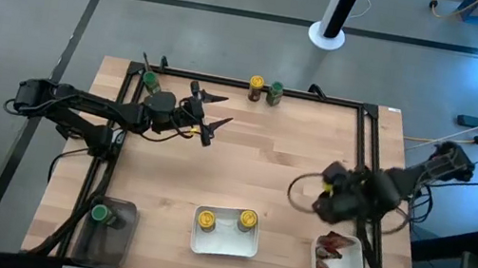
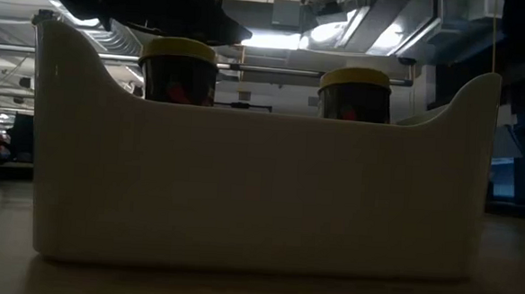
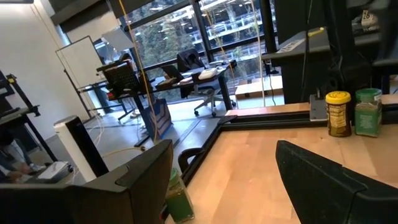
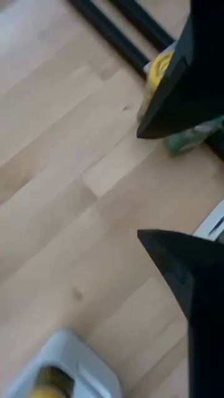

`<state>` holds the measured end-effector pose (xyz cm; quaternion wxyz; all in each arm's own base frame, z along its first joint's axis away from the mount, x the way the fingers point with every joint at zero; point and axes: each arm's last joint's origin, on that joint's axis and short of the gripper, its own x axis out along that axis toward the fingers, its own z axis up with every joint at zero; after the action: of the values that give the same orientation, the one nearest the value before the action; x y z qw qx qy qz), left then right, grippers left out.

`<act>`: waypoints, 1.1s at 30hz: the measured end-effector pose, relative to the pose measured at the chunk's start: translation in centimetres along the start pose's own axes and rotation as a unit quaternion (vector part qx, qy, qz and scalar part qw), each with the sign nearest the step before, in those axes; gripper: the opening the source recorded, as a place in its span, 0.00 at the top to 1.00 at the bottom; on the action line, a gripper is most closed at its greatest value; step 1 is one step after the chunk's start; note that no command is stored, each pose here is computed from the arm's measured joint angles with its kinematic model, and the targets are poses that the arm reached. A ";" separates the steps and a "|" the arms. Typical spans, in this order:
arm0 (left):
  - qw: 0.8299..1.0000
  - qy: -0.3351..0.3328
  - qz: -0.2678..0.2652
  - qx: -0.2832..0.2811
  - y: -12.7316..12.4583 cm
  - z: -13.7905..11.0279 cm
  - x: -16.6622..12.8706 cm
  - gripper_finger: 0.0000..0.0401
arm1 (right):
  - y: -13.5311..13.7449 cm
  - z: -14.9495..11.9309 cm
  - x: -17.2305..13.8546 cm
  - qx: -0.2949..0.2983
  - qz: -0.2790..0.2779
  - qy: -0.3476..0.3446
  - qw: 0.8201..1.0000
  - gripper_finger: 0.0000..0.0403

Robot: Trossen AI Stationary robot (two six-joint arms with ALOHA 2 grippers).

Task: Sort spices by type
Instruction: Put the bottom yellow seasoning bottle into the left white bin

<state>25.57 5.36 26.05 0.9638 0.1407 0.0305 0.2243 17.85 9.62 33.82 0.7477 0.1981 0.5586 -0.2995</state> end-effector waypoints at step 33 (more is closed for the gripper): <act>1.000 -0.002 0.001 -0.002 0.0 0.1 0.0 0.32 | -11.3 0.1 10.2 0.028 -0.080 0.193 0.977 0.11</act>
<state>25.56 5.37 26.11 0.9640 0.1391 0.0276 0.2249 12.39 -1.16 24.51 0.5932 0.2274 0.6982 -0.3300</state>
